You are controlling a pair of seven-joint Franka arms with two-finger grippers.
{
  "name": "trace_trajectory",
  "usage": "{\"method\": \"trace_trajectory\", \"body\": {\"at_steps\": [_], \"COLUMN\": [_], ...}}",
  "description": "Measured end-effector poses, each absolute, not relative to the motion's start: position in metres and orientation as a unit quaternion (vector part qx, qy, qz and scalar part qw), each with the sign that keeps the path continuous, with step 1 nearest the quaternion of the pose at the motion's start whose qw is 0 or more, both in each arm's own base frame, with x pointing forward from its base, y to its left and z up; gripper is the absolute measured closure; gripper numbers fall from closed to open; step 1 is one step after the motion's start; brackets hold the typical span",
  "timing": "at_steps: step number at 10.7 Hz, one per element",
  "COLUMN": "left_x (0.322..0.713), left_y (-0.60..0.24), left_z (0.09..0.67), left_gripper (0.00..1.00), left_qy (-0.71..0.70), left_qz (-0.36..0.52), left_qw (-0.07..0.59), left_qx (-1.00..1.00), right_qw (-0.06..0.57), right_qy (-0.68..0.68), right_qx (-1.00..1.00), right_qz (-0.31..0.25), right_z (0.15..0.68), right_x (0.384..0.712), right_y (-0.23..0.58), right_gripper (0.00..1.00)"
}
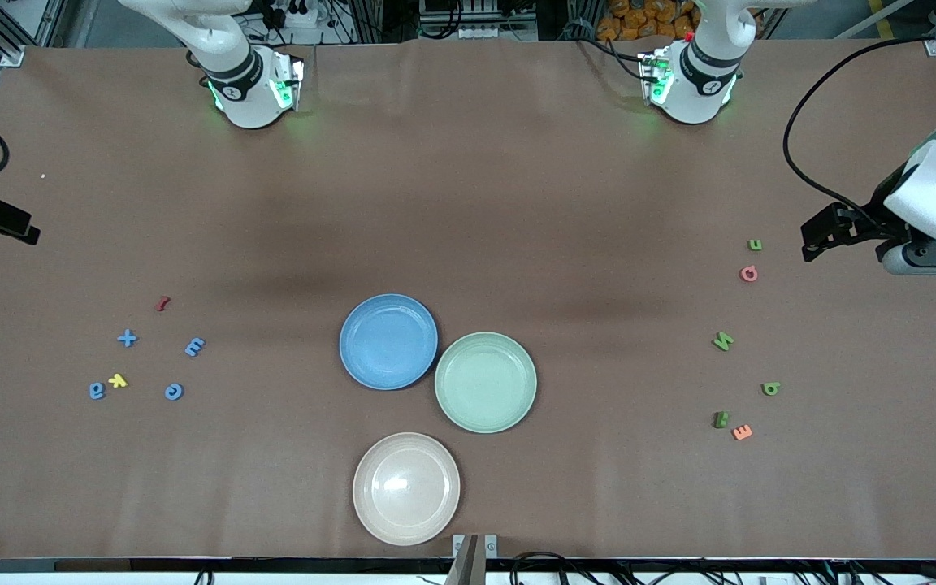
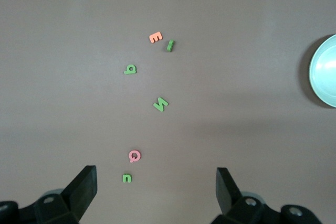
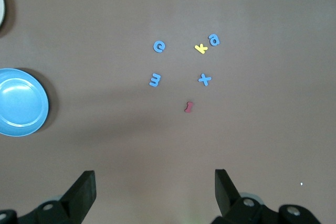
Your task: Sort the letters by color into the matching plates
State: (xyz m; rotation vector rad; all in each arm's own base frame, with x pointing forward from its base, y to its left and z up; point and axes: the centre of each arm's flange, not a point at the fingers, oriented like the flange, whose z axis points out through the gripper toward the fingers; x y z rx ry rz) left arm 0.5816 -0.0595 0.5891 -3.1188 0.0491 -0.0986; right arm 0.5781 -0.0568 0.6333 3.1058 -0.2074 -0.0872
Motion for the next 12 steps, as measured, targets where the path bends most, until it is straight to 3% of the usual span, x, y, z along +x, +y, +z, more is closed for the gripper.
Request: {"method": "trace_trajectory", "body": {"at_steps": [4,9,12], "left_x": [0.580,0.584,0.599], "left_y": [-0.056,-0.056,-0.054], "left_z": [0.548,0.470,0.422], "left_gripper": [0.00,0.00,0.00], "left_qy": [0.013,0.016,0.015], "left_qz": [0.008,-0.009,-0.007], "left_qw": [0.014,0.011,0.008], "left_qx": [-1.000,-1.000,-1.000], "right_qw": [0.003,0.001,0.001], "right_qy": [-0.063,-0.075,-0.086], "right_qx": [0.998,0.997,0.996], "right_qz": [-0.014,0.011,0.026], "right_z": [0.645,0.642,0.587], "right_x": [0.575,0.583,0.602], "right_y": [-0.051,-0.065,-0.080], "right_gripper": [0.00,0.00,0.00]}}
